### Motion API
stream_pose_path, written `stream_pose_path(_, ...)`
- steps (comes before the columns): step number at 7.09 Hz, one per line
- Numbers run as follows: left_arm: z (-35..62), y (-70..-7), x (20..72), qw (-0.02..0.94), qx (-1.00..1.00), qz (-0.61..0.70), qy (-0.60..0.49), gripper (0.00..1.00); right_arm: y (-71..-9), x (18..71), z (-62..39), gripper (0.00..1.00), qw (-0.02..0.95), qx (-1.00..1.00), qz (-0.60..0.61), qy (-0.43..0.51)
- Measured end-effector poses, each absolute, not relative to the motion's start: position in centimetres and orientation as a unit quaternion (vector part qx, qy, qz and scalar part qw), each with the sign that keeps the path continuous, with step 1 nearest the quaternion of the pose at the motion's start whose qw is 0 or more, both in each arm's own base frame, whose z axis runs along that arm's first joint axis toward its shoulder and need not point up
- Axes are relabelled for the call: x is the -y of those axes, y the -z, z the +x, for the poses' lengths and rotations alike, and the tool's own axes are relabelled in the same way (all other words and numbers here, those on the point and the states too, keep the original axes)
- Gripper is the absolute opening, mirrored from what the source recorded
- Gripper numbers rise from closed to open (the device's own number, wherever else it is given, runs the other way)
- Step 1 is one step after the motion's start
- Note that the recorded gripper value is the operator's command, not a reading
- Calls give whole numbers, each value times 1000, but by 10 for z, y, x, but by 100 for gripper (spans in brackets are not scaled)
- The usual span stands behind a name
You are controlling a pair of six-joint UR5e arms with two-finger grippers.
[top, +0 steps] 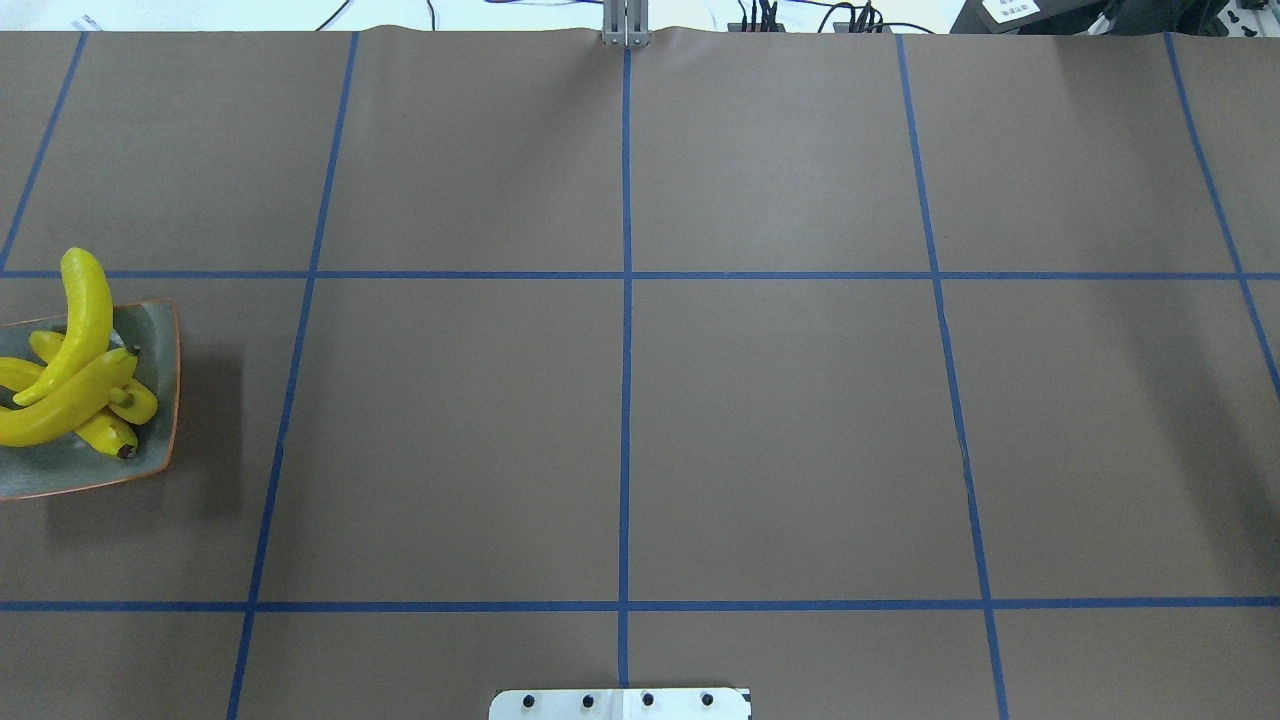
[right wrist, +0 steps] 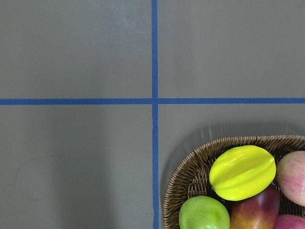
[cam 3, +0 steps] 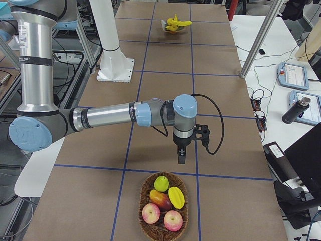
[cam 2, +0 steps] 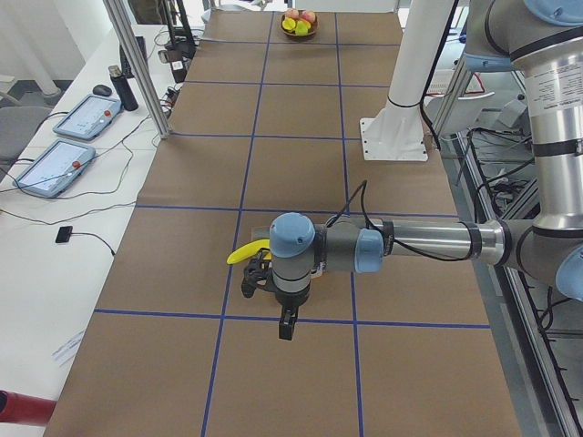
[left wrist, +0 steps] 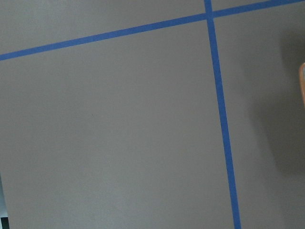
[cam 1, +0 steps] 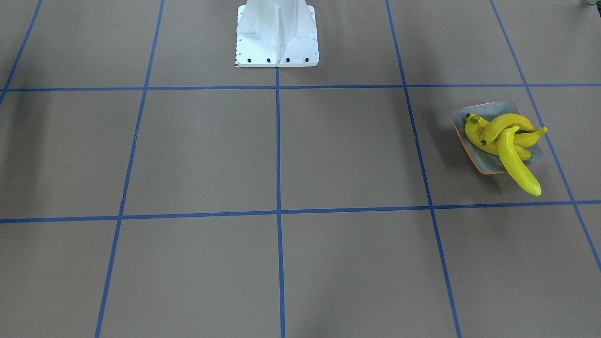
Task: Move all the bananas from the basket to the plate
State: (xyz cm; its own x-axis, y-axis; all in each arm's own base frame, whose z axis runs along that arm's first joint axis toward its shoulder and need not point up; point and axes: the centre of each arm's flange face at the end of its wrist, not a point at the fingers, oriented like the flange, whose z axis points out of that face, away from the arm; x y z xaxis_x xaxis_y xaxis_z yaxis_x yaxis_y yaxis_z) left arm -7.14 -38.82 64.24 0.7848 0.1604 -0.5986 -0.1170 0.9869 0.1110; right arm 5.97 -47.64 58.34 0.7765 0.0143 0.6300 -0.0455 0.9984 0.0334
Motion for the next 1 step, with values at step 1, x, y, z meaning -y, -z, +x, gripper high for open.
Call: stream_pose_path(1, -71, -637, 385, 944, -319, 38, -75, 100, -583, 476, 60, 100, 942, 334, 24, -15)
